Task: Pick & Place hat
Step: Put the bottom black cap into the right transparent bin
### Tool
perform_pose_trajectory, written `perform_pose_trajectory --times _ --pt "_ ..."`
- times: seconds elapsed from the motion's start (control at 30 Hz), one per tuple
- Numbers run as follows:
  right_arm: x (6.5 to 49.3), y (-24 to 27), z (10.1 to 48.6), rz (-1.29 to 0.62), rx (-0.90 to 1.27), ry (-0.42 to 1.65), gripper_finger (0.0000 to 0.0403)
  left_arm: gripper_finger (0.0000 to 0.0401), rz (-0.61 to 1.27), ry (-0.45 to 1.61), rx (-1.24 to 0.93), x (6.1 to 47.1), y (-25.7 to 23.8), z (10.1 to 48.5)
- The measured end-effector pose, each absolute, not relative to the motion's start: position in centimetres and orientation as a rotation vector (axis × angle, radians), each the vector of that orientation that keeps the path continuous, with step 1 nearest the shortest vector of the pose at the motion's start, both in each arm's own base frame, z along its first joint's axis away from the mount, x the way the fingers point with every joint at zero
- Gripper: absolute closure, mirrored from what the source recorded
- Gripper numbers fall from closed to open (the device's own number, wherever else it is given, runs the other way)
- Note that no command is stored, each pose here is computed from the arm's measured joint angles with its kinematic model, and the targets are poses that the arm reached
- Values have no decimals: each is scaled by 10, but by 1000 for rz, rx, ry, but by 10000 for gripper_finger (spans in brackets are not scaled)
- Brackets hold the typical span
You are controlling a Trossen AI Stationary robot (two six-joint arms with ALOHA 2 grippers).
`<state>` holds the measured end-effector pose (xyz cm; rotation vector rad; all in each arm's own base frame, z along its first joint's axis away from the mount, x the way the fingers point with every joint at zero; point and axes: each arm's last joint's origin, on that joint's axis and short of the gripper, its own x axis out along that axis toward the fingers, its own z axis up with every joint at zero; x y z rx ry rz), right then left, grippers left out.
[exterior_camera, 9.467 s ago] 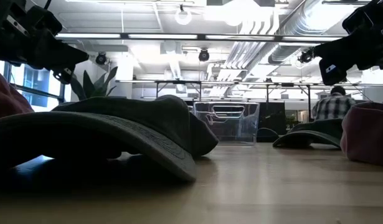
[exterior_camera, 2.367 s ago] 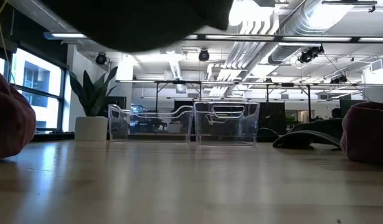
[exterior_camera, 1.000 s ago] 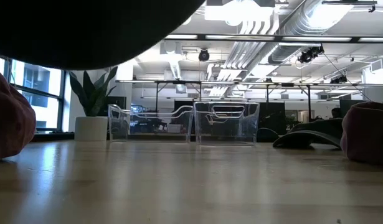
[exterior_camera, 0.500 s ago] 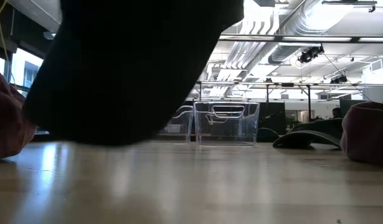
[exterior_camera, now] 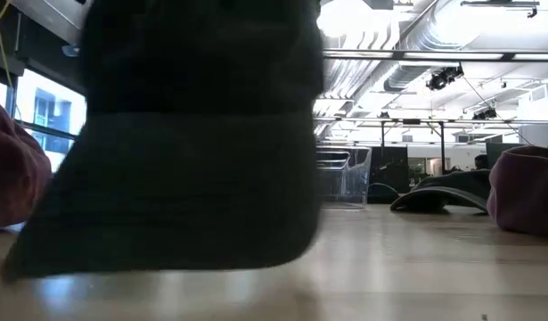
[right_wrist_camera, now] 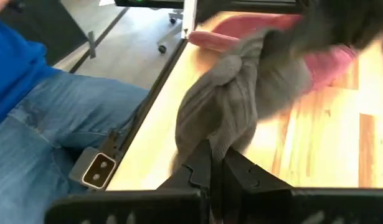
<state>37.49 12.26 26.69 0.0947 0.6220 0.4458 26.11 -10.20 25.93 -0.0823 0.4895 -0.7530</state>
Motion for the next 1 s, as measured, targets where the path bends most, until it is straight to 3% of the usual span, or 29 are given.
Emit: perform_pose_trajectory --times 0.23,0.4,0.7,0.83,1.0 --pt "375 121 267 397 103 623 398 178 -635 378 -21 255 -96 277" --pt "376 121 268 388 100 607 400 179 -556 388 -37 266 -97 268" --pt "376 122 268 400 105 610 399 188 -707 416 -97 285 -107 245" --pt "375 123 268 464 123 617 398 244 -788 400 -85 285 -109 245" --pt "371 127 272 603 163 624 388 370 -867 367 -42 282 -110 248"
